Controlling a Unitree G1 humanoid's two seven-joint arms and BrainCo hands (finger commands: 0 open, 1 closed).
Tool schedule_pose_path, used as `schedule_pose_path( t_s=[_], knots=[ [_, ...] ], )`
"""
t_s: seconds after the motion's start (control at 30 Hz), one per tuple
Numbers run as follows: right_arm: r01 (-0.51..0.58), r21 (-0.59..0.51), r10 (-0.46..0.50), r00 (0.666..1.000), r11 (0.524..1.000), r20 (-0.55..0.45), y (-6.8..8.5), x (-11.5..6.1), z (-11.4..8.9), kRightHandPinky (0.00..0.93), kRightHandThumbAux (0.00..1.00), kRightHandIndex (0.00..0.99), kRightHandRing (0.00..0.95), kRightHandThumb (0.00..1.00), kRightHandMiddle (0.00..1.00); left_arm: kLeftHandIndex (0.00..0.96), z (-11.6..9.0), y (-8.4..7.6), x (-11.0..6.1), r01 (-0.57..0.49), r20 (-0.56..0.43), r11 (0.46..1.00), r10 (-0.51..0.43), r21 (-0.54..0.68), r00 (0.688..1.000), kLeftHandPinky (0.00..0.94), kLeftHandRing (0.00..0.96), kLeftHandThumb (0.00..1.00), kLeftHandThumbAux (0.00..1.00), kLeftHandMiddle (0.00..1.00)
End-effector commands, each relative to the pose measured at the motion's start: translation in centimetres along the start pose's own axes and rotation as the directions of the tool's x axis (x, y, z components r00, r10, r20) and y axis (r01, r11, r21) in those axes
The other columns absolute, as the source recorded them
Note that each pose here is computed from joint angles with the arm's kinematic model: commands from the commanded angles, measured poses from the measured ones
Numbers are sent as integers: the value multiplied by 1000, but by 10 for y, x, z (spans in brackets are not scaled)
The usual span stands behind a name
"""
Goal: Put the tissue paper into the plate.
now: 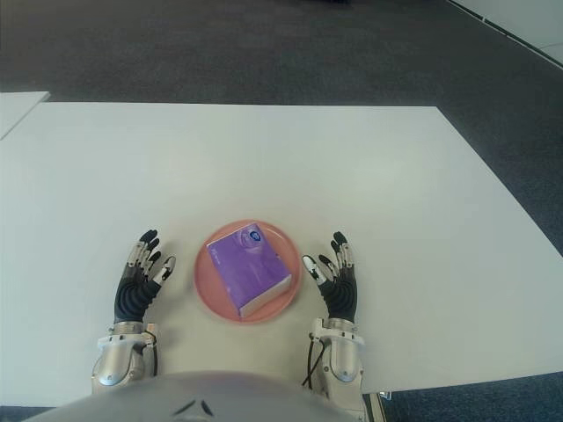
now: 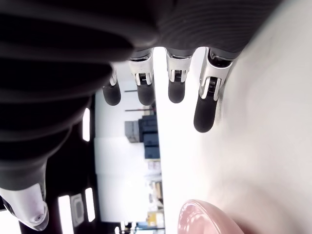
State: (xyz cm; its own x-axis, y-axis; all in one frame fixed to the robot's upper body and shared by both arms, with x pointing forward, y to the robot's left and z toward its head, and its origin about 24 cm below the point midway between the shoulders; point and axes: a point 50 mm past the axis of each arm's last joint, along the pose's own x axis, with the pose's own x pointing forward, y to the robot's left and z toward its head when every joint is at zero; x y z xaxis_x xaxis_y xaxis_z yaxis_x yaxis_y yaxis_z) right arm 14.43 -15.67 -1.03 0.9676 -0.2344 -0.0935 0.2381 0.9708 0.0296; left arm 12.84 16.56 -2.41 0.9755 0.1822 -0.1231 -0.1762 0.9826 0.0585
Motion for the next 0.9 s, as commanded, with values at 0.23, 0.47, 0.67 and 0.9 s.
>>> schedule_pose_path(
  t_s=[0.23, 0.47, 0.67, 0.9],
  knots=[
    [2, 8, 1, 954, 1000, -299, -20, -38, -66, 17, 541, 49, 30, 242, 67, 78, -36, -7, -29, 10, -161, 992, -31, -129, 986, 126, 79, 137, 655, 73],
    [-14, -6, 11, 960, 1000, -278, -23, -38, -68, 38, 517, 54, 41, 248, 76, 93, -37, -7, -28, 5, -159, 988, -30, -155, 987, 143, 106, 169, 627, 98],
    [-22, 0, 21, 964, 1000, -266, -26, -35, -69, 63, 505, 64, 61, 262, 95, 105, -37, -9, -26, -2, -139, 987, -21, -162, 990, 154, 116, 178, 612, 108],
    [-28, 11, 30, 964, 1000, -266, -29, -30, -71, 72, 511, 65, 76, 299, 112, 126, -38, -21, -27, -10, -103, 982, -10, -189, 995, 168, 129, 161, 578, 126]
  ],
)
